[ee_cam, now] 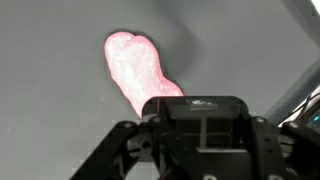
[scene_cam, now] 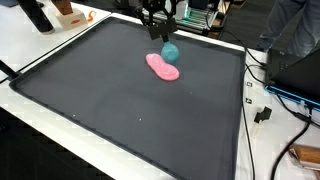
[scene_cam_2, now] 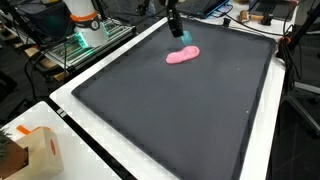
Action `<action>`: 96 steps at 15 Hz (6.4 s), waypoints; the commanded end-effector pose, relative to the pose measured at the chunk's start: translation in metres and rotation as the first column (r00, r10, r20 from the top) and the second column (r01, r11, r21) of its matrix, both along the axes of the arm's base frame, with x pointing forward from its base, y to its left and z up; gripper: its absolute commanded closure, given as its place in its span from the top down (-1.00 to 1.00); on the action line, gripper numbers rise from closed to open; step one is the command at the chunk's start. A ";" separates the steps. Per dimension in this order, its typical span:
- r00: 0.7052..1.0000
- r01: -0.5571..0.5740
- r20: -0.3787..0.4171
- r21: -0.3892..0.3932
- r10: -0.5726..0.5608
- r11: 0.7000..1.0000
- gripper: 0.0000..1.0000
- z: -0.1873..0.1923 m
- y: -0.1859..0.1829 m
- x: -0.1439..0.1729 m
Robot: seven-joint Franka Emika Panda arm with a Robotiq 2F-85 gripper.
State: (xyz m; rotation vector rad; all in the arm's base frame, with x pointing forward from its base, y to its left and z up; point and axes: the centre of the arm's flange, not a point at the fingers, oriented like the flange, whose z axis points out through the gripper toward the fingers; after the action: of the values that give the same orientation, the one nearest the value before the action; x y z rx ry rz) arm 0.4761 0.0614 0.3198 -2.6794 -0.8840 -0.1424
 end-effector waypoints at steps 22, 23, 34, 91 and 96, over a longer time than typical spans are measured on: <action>0.978 -0.111 0.195 0.166 0.078 0.980 -0.30 -0.067 -0.047 -0.011; 0.977 -0.107 0.198 0.168 0.073 0.980 -0.30 -0.070 -0.047 -0.011; 0.986 -0.090 0.157 0.170 0.063 0.981 -0.30 -0.103 -0.054 -0.013; 0.995 -0.095 -0.015 -0.034 0.095 0.995 -0.30 0.009 -0.007 -0.017; 0.997 -0.074 -0.014 -0.055 0.073 0.996 -0.30 0.035 0.007 -0.016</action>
State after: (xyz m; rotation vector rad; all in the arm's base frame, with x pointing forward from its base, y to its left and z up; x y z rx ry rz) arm 0.4661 0.0589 0.3325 -2.6684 -1.0056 -0.1082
